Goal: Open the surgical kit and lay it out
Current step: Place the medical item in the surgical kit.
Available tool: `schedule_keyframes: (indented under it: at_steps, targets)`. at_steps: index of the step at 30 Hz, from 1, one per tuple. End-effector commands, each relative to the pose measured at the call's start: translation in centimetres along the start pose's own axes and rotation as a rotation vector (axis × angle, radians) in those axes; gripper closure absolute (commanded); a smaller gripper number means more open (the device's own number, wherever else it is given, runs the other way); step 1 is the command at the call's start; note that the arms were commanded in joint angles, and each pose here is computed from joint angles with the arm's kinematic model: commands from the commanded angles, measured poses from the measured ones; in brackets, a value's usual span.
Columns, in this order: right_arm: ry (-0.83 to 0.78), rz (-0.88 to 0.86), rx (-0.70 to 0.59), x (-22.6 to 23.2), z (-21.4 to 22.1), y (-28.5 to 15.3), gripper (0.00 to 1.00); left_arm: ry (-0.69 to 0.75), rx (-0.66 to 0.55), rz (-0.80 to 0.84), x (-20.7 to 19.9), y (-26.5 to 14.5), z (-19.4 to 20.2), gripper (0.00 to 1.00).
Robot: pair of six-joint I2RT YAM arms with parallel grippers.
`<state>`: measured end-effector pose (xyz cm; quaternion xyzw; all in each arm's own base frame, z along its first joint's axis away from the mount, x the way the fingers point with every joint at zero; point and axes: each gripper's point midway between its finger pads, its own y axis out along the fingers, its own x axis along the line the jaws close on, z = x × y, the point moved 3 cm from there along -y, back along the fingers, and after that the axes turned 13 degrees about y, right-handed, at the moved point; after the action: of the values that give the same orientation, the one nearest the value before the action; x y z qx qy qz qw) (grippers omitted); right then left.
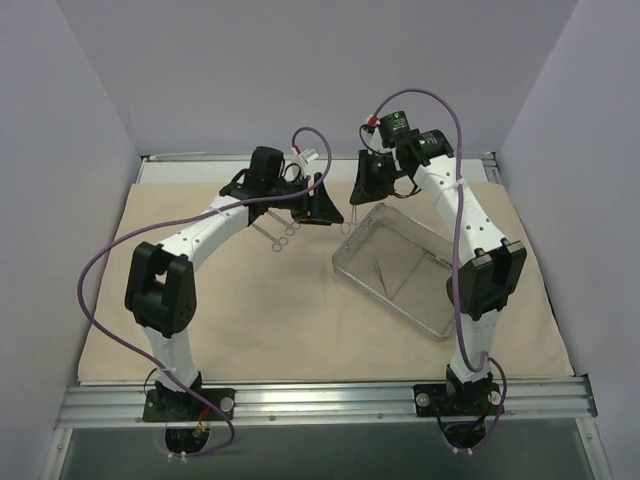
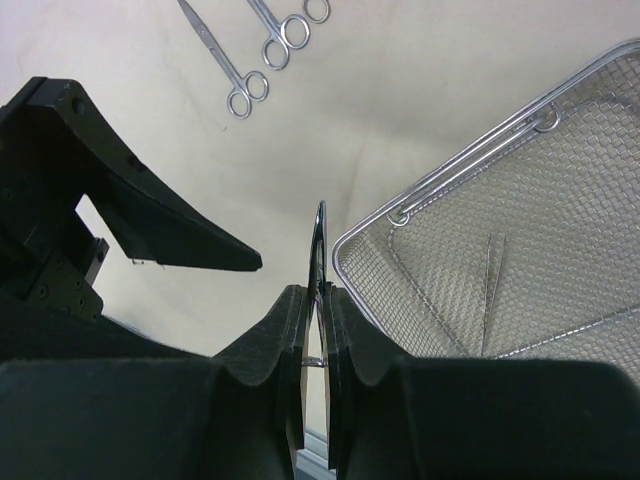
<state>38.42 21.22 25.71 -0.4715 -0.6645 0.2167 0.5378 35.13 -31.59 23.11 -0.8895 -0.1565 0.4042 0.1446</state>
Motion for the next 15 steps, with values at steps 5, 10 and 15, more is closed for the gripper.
schedule_keyframes:
  at_steps: [5,10,15]
  targets:
    - [-0.007,-0.019,0.036,0.5,0.5,-0.3,1.0,0.076,-0.068,0.132,-3.6,0.5,-2.0,0.31]
    - [-0.012,-0.024,0.028,0.6,0.3,-0.4,1.0,0.071,-0.052,0.146,-3.8,0.9,-1.5,0.32]
    - [-0.011,-0.023,0.024,0.5,0.2,-0.3,1.0,0.048,-0.017,0.163,-3.7,1.6,-0.8,0.44]
